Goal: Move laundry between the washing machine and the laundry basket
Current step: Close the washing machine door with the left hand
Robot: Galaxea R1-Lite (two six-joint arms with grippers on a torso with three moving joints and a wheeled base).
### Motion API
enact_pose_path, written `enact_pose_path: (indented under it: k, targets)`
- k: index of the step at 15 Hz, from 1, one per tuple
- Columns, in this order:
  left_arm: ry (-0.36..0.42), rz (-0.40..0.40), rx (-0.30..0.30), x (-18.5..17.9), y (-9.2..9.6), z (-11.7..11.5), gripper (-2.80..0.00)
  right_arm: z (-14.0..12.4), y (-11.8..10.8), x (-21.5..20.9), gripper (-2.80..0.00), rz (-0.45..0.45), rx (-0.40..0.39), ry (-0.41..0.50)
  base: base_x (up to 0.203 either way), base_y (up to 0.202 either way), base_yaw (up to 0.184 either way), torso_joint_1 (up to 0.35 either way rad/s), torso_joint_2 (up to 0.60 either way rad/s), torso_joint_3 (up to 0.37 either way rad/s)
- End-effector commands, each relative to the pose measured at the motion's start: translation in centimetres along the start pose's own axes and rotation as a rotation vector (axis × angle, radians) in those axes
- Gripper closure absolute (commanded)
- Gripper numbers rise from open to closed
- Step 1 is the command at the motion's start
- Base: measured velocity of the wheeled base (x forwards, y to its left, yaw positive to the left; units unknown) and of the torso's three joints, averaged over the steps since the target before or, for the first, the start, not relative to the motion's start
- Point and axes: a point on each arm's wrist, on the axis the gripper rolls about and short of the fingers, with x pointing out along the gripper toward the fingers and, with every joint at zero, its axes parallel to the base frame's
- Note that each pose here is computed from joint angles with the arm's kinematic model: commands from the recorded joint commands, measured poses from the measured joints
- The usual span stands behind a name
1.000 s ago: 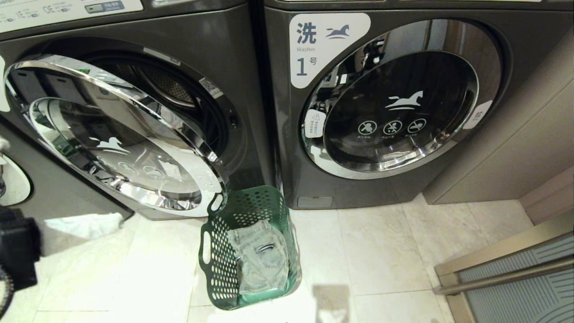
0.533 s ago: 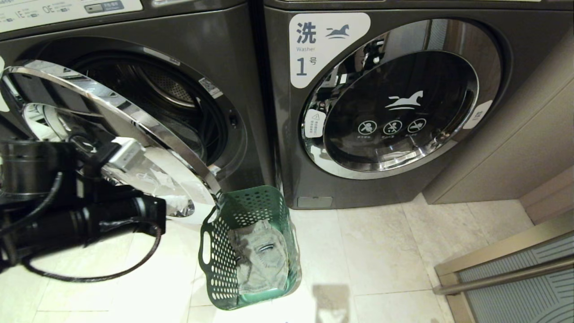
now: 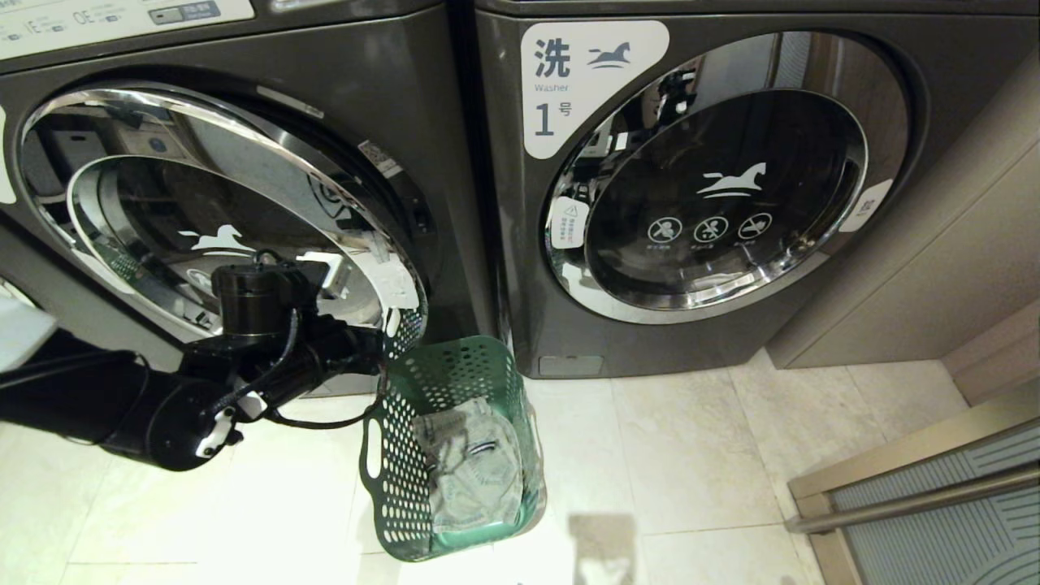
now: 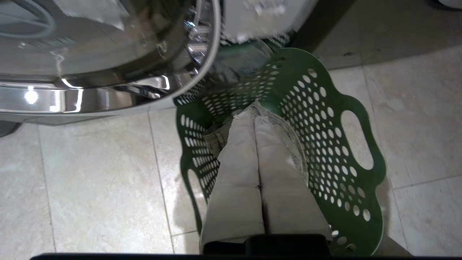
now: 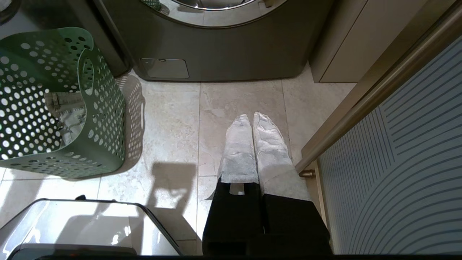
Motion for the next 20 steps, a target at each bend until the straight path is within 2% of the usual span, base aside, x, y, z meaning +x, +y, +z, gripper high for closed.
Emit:
enact_pose_path:
  k: [1, 6, 15, 20]
  targets:
    - [-0.004, 0.004, -0.002, 2.1, -0.2, -0.1, 0.00, 0.0, 0.0, 0.0, 0.00, 0.000, -0.001, 0.002, 0.000, 0.000, 0.000, 0.000, 0.00, 0.000]
    - [-0.164, 0.002, -0.017, 5.1, -0.6, 3.0, 0.00, 0.0, 0.0, 0.0, 0.00, 0.000, -0.001, 0.002, 0.000, 0.000, 0.000, 0.000, 0.00, 0.000]
    - [-0.247, 0.005, -0.021, 10.6, -1.3, 4.0, 0.00, 0.0, 0.0, 0.0, 0.00, 0.000, -0.001, 0.002, 0.000, 0.000, 0.000, 0.000, 0.00, 0.000]
    - [-0.377, 0.089, -0.047, 14.5, -1.5, 5.9, 0.00, 0.0, 0.0, 0.0, 0.00, -0.001, -0.001, 0.002, 0.000, 0.000, 0.000, 0.000, 0.00, 0.000]
